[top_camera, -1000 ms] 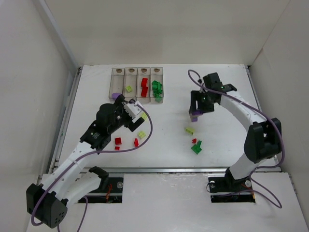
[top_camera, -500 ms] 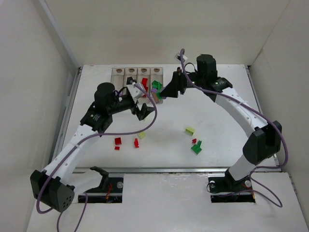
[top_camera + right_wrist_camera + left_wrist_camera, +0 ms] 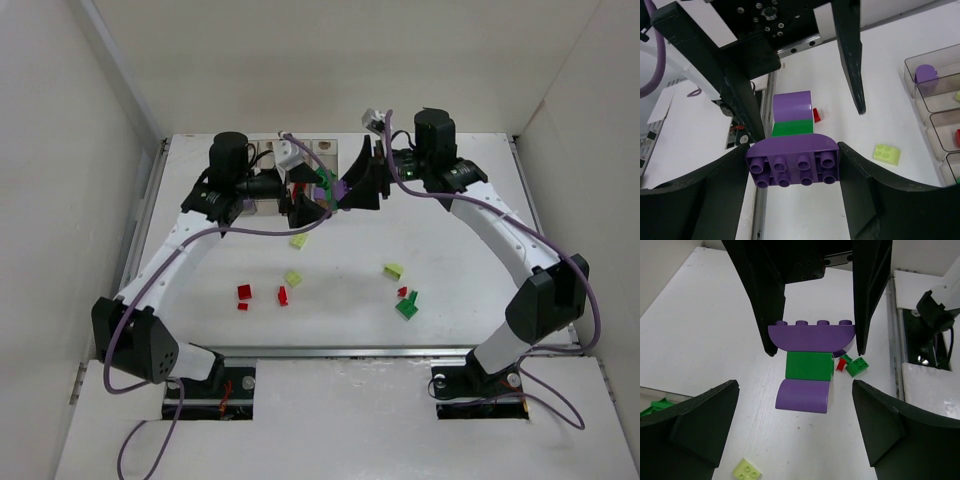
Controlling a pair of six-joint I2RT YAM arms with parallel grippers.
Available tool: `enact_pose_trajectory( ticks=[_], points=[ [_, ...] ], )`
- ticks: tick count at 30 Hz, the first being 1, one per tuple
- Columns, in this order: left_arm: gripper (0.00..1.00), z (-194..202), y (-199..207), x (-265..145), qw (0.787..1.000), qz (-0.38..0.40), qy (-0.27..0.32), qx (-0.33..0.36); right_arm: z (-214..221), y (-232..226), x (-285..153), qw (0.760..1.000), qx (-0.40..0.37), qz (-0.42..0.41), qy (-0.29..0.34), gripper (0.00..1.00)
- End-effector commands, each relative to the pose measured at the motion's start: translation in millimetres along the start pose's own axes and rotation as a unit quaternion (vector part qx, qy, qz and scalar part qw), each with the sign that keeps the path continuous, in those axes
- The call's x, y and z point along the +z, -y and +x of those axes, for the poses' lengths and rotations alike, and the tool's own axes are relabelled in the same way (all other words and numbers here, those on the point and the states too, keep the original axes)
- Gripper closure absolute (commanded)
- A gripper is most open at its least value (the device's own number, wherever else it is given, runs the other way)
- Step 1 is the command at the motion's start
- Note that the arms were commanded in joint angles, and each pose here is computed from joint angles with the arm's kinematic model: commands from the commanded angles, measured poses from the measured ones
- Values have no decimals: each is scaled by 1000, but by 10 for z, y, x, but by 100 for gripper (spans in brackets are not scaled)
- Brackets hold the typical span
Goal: Sort the legos into containers by color
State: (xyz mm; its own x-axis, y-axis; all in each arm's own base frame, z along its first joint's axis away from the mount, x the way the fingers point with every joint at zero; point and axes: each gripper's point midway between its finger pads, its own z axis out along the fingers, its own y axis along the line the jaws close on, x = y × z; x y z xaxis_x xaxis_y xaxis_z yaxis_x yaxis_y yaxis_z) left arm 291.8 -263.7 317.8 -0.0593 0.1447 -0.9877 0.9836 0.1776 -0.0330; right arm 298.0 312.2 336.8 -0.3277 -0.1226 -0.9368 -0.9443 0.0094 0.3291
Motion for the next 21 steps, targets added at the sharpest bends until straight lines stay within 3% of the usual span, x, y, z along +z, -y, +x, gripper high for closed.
enact_pose_trajectory(
  ticks=[1,6,7,8,11,19,21],
  points=[
    [6,-218,191,0,998,62,19,-8,-190,-182,-50,997,-72,-30,17,100],
    [11,-200,175,28,998,59,11,-13,-168,-104,-23,997,-66,-25,15,100],
    [15,-197,159,29,998,54,10,-13,-200,-114,-26,997,-70,-25,17,100],
    [25,-169,141,44,998,54,8,-17,-198,-129,-27,997,-70,-30,17,100],
    [37,-196,124,56,998,49,14,-33,-169,-94,-12,997,-65,-30,15,100],
    [38,-200,63,76,998,31,20,-54,-135,23,115,998,-58,-26,9,100],
    [43,-196,42,77,998,25,19,-54,-157,6,151,998,-57,-31,9,100]
  ],
)
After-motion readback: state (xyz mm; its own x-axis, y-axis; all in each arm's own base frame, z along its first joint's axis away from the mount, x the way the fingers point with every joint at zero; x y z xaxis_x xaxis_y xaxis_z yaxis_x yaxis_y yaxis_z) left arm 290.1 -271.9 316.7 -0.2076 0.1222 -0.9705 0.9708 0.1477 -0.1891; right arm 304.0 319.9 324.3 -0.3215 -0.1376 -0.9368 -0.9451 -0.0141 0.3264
